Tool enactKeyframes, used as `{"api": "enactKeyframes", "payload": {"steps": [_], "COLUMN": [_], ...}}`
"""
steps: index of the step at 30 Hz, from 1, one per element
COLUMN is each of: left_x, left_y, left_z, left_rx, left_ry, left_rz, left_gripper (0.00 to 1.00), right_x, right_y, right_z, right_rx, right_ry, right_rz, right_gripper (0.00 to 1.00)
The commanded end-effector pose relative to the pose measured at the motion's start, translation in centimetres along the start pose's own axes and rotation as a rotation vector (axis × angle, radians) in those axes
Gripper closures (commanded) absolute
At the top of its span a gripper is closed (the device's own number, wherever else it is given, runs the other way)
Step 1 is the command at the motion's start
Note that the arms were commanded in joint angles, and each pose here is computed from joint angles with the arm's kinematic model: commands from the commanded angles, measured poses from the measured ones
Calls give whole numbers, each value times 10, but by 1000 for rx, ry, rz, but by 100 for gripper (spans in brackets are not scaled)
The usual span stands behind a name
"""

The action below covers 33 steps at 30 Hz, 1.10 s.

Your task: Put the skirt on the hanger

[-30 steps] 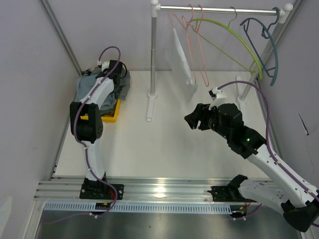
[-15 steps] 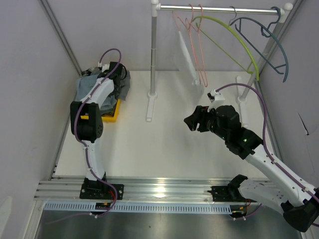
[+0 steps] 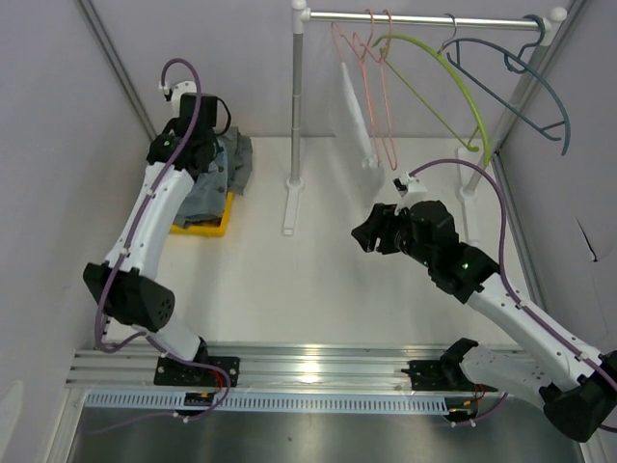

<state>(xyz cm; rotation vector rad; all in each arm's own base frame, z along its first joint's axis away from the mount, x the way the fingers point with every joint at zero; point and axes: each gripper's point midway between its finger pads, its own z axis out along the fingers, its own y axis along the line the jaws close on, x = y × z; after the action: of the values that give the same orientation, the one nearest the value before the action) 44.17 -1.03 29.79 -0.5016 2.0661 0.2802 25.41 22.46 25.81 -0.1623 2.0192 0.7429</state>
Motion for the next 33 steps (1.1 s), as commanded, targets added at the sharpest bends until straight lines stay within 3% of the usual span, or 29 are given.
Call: {"api": "enactKeyframes", "payload": {"steps": [1, 6, 16, 19, 23, 29, 33], "left_x": [-36, -52, -44, -24, 40, 80, 96], "left_y": [-14, -37, -75, -85, -112, -148, -162], "left_z": [-63, -136, -233, -252, -263, -295, -294], "left_rx": [142, 341, 617, 691, 768, 827, 814], "left_ry": [-98, -146, -124, -76, 33, 109, 150], "left_rz": [-36, -38, -4, -23, -15, -34, -45], "left_gripper": [100, 100, 100, 100, 100, 100, 100], "right_x": [-26, -29, -35, -35, -25, 10, 44], "right_y": [15, 17, 34, 40, 56, 101, 116], "right_z": [-2, -2, -1, -3, -7, -19, -13], "right_rx": [-46, -46, -100, -118, -167, -286, -293], "right_ry": [-68, -76, -90, -93, -76, -66, -43], "right_rz": [-11, -27, -77, -86, -102, -134, -153], "right_gripper": [39, 39, 40, 41, 43, 44, 43]}}
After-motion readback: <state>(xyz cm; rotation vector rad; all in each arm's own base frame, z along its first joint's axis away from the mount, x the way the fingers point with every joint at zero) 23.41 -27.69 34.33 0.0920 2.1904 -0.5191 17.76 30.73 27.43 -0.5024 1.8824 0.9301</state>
